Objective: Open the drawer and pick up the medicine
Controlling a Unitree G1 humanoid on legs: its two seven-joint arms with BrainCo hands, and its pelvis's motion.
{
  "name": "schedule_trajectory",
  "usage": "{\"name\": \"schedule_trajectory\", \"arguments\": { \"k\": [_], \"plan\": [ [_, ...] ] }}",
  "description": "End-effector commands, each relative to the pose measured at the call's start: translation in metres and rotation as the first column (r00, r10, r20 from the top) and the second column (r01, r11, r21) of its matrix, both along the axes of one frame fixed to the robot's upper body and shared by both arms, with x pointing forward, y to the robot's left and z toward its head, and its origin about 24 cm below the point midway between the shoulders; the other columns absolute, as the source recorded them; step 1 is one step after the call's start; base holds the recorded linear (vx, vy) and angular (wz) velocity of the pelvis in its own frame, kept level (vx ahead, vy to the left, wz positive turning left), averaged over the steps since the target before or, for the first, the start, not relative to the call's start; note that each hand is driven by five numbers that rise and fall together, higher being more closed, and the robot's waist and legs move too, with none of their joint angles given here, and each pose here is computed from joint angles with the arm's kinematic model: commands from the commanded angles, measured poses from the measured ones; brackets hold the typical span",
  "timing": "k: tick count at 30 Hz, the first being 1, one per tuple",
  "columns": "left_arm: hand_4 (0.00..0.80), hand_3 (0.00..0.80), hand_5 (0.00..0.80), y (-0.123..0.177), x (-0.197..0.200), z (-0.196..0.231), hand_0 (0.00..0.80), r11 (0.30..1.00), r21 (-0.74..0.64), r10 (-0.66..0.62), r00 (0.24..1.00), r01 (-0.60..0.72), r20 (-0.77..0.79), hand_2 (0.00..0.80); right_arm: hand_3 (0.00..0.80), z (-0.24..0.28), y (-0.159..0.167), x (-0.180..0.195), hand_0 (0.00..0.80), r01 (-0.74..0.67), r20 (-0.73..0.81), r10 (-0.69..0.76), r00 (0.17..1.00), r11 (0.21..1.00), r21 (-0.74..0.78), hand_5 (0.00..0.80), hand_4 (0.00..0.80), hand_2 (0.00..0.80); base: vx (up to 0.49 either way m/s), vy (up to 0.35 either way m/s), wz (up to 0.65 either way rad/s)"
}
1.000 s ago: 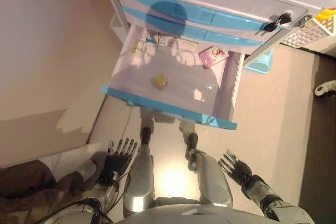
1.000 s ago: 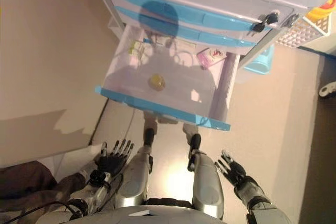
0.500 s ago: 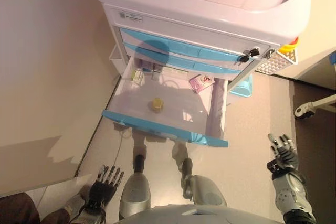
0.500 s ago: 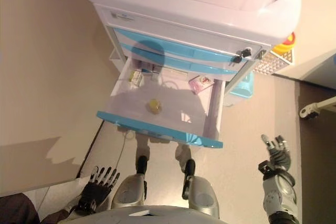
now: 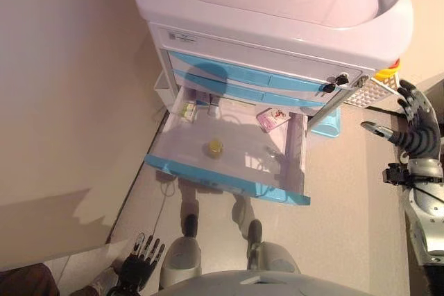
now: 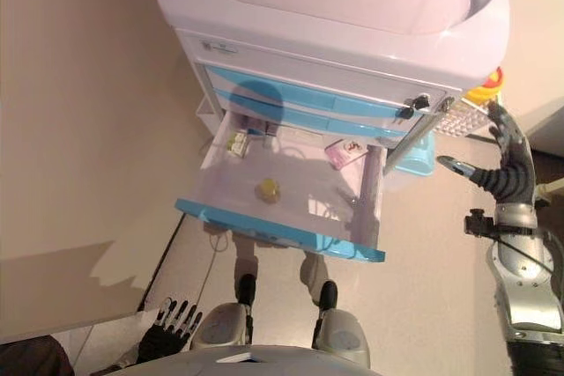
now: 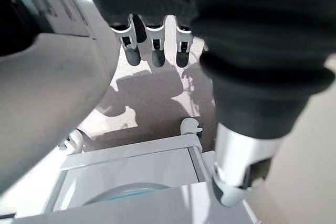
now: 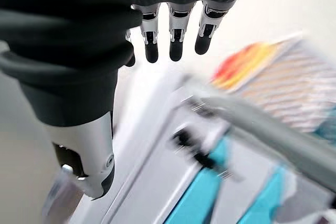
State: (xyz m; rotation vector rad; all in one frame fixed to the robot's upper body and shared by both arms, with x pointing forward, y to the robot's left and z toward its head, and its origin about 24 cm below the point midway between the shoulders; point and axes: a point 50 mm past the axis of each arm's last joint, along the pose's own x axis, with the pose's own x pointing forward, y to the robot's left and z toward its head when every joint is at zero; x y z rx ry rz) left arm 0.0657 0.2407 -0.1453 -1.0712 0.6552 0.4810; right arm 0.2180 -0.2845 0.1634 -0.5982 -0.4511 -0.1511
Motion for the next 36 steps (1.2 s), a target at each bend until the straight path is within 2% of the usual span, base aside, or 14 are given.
{"name": "schedule_trajectory", "arguments": {
  "k": [1, 4, 9, 17, 26, 36],
  "plan": [
    [0.000, 0.000, 0.000, 0.010, -0.001, 0.004, 0.000, 0.996, 0.081, -0.049, 0.999, 0.049, -0.001, 0.000, 0.000, 0.031, 0.028, 0.006, 0.000, -0.167, 0.064, 0.181, 0.981, 0.971, -0.172, 0.000, 0.000, 0.000, -0.047, 0.017, 0.06],
    [0.000, 0.000, 0.000, 0.011, 0.005, 0.005, 0.000, 0.992, 0.106, -0.075, 0.997, 0.073, 0.011, 0.000, 0.000, 0.032, 0.045, 0.012, 0.000, -0.230, 0.035, 0.249, 0.968, 0.934, -0.274, 0.000, 0.000, 0.000, -0.052, 0.009, 0.09],
    [0.000, 0.000, 0.000, 0.015, 0.013, 0.010, 0.000, 0.982, 0.152, -0.116, 0.992, 0.109, 0.038, 0.000, 0.000, 0.025, 0.069, 0.025, 0.000, -0.357, -0.066, 0.355, 0.932, 0.880, -0.312, 0.000, 0.000, 0.000, -0.057, 0.000, 0.17],
    [0.000, 0.000, 0.000, 0.019, 0.030, 0.018, 0.000, 0.968, 0.204, -0.167, 0.983, 0.147, 0.083, 0.000, 0.000, 0.006, 0.098, 0.040, 0.000, -0.457, -0.195, 0.414, 0.889, 0.815, -0.355, 0.000, 0.000, 0.000, -0.054, -0.001, 0.12],
    [0.000, 0.000, 0.000, 0.020, 0.042, 0.022, 0.000, 0.957, 0.226, -0.210, 0.972, 0.182, 0.105, 0.000, 0.000, -0.024, 0.108, 0.061, 0.000, -0.444, -0.301, 0.342, 0.890, 0.797, -0.409, 0.000, 0.000, 0.000, -0.043, 0.002, 0.14],
    [0.000, 0.000, 0.000, 0.017, 0.048, 0.024, 0.000, 0.952, 0.228, -0.236, 0.965, 0.205, 0.116, 0.000, 0.000, -0.054, 0.101, 0.072, 0.000, -0.393, -0.371, 0.237, 0.898, 0.812, -0.432, 0.000, 0.000, 0.000, -0.014, 0.006, 0.05]
  ]
}}
